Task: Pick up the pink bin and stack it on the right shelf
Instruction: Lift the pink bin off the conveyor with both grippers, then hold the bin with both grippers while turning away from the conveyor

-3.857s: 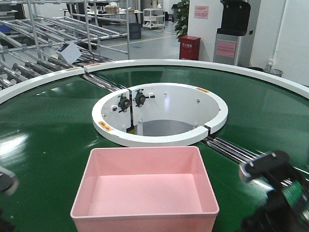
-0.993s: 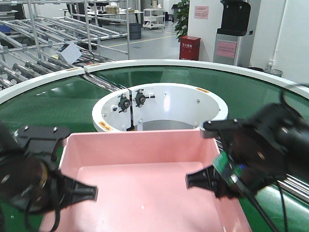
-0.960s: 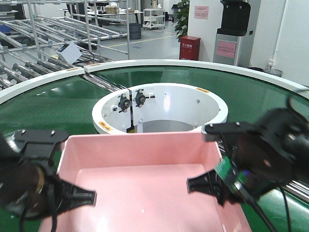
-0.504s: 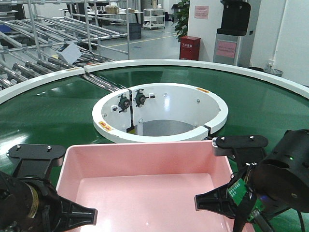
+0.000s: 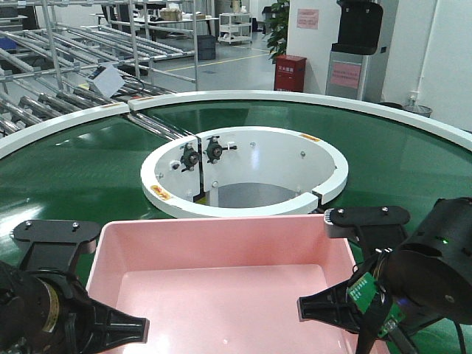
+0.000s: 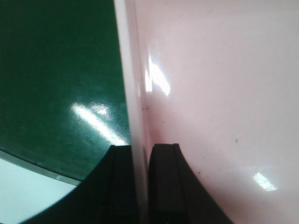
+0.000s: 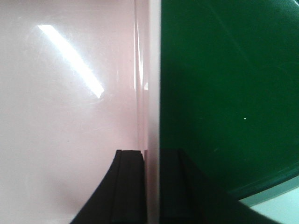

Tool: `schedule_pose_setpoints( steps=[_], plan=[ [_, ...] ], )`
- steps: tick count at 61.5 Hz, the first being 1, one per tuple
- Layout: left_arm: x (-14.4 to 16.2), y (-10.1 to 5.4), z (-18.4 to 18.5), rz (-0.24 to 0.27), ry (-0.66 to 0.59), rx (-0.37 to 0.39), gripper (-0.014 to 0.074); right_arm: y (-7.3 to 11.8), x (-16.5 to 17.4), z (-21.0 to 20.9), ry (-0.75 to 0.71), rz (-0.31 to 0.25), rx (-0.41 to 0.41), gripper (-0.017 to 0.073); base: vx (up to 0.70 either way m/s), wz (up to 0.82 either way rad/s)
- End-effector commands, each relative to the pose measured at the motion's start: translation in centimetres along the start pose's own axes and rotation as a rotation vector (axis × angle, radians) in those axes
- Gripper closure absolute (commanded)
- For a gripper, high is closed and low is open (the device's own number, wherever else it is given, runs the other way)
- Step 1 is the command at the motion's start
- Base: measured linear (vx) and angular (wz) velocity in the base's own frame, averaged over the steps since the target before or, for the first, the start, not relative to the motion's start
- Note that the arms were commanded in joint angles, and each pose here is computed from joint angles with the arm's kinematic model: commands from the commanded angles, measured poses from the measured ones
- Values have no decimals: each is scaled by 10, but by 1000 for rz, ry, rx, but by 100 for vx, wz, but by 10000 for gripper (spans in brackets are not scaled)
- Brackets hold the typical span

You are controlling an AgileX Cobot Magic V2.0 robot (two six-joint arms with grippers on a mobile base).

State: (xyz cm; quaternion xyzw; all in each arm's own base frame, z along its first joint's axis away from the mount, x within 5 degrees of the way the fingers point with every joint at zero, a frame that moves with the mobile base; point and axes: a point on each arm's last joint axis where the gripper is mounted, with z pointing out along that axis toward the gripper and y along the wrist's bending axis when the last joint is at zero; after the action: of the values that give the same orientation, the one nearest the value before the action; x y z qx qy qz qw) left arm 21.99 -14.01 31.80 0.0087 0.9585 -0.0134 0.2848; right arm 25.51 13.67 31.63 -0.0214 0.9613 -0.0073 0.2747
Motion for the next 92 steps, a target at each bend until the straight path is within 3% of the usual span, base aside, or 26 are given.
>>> schedule_pose_setpoints(
  steps=[1,46,92],
  plan=[
    [-10,1,-17,8,-102,36,500,-7,-12,-18,-116,-22,9,565,0,0],
    [-10,1,-17,8,-102,36,500,-7,-12,-18,-110,-22,14,565,-2,-6],
    [-10,1,-17,8,-102,36,500,-7,-12,-18,-110,-22,14,565,-13,-51]
  ],
)
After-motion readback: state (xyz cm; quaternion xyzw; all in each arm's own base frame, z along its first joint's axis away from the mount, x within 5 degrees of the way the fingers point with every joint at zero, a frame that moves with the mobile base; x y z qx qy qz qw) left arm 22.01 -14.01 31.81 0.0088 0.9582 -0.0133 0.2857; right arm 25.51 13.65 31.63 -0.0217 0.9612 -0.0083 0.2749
